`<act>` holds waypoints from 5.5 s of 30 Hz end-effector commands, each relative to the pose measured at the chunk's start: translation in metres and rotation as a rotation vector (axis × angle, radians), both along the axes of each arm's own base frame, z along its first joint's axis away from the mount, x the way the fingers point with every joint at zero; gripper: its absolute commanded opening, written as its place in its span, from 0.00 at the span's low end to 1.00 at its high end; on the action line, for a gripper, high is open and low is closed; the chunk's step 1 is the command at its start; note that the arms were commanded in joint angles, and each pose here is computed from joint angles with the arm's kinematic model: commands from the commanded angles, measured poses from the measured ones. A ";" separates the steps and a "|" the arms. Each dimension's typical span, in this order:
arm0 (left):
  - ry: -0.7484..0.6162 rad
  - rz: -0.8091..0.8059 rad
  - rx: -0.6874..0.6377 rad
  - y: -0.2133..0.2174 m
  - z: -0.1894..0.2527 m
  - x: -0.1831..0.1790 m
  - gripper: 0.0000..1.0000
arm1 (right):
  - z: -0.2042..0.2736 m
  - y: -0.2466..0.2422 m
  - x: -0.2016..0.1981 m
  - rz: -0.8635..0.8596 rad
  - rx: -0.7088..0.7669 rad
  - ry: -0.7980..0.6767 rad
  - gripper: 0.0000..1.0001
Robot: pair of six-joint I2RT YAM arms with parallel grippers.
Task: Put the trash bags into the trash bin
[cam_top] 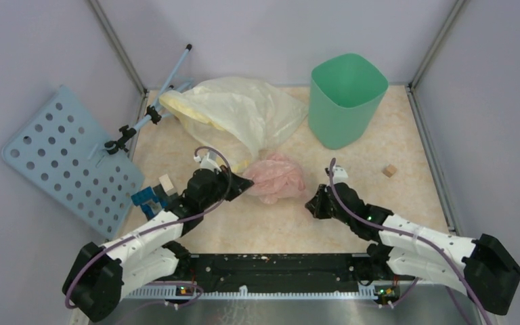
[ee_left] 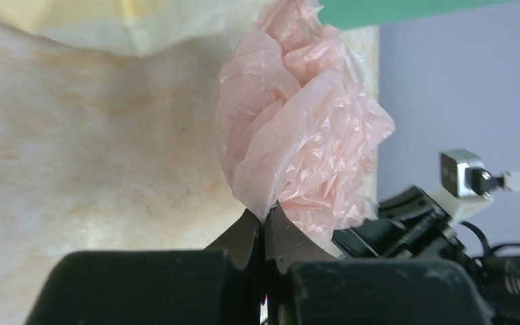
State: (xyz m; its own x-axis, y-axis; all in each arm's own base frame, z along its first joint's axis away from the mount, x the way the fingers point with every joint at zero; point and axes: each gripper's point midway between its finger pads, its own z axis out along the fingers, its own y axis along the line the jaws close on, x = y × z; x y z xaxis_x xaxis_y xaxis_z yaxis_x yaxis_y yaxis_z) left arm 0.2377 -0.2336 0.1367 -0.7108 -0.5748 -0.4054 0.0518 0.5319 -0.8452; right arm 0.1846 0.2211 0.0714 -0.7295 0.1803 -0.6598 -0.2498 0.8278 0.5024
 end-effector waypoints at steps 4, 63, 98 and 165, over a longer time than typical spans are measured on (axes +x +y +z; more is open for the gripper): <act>-0.071 0.171 0.213 0.051 0.006 0.031 0.00 | 0.005 -0.061 0.009 -0.237 -0.189 -0.021 0.00; 0.028 -0.419 0.108 0.009 -0.002 -0.088 0.82 | 0.103 -0.057 0.017 -0.123 -0.222 -0.169 0.86; 0.105 -0.191 0.169 0.004 -0.059 -0.023 0.14 | 0.013 0.004 0.023 0.163 -0.328 0.019 0.77; 0.098 -0.092 -0.163 -0.004 -0.041 -0.026 0.97 | 0.083 -0.022 0.002 0.034 -0.190 -0.125 0.00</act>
